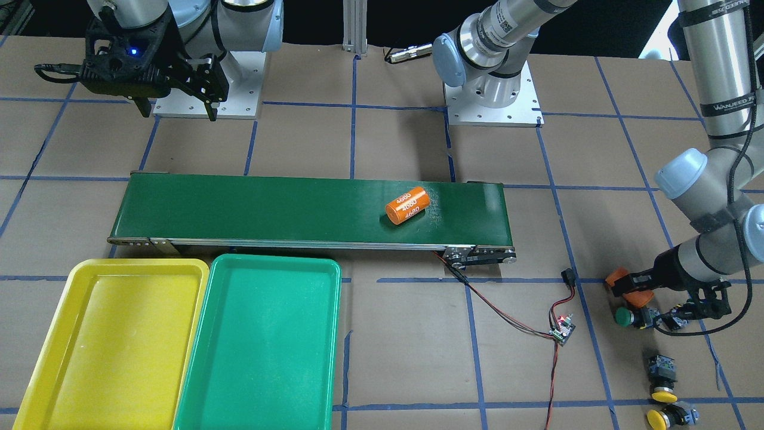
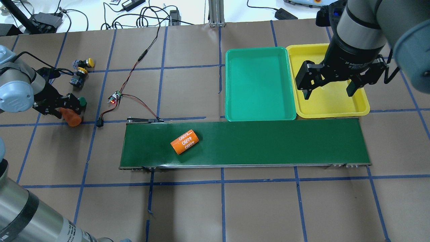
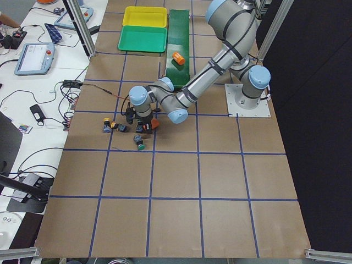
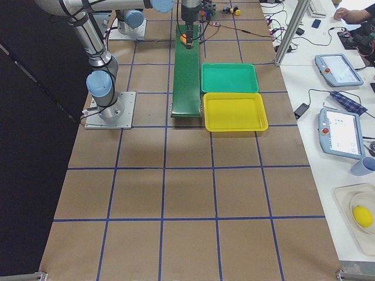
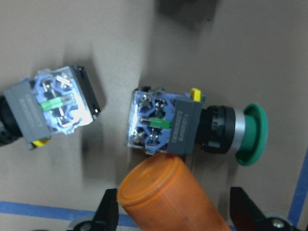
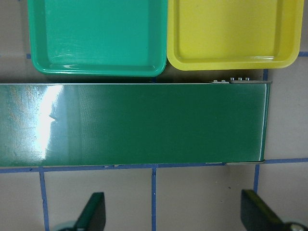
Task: Sort buttons by color to trays
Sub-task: 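Move the left gripper back and grasp the second orange cylinder, then place the second orange cylinder on the belt beside the first, release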
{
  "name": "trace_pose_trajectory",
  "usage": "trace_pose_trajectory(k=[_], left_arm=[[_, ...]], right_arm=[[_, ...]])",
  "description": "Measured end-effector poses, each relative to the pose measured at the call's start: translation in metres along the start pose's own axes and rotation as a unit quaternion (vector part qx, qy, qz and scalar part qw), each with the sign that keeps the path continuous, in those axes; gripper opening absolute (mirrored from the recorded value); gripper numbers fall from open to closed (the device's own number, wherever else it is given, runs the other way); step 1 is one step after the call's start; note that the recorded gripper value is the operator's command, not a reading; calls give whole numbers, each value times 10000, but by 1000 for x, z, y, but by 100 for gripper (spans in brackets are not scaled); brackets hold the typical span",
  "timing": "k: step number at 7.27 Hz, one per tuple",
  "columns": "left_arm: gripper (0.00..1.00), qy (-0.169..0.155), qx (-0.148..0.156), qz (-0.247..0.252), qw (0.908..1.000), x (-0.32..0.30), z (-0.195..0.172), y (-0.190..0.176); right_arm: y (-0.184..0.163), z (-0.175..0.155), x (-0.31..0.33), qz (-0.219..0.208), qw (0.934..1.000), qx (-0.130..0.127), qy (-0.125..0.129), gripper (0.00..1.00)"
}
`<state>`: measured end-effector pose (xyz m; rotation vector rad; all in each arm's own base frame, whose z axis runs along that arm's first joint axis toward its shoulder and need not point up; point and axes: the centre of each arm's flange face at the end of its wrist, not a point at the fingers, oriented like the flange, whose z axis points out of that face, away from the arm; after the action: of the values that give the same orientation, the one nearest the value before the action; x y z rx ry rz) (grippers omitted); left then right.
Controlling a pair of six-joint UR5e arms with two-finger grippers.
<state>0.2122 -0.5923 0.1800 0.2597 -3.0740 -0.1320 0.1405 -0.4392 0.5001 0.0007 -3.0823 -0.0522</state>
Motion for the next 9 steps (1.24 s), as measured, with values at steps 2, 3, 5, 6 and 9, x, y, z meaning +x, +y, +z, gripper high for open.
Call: trace_pose_trajectory(k=[2,3,5,6,9], left_arm=[[0,-62,-158,-257,9995,8,-26,13],[0,-76,-225,-561,9981,25,-48,23],[0,-128,-288,-1152,9928,102,-89,44],[0,-175,-275,-1513,9880,161,-102,58],[0,-210,-407,-2852,9574,298,-99,114]], right_arm=[[3,4,0,1,10000,-38,9,100],[4,6,0,16,10000,-56,13,100],[5,7,0,28,10000,-64,14,100],[5,7,0,32,10000,-54,12,100],[5,6,1,24,10000,-53,11,100]])
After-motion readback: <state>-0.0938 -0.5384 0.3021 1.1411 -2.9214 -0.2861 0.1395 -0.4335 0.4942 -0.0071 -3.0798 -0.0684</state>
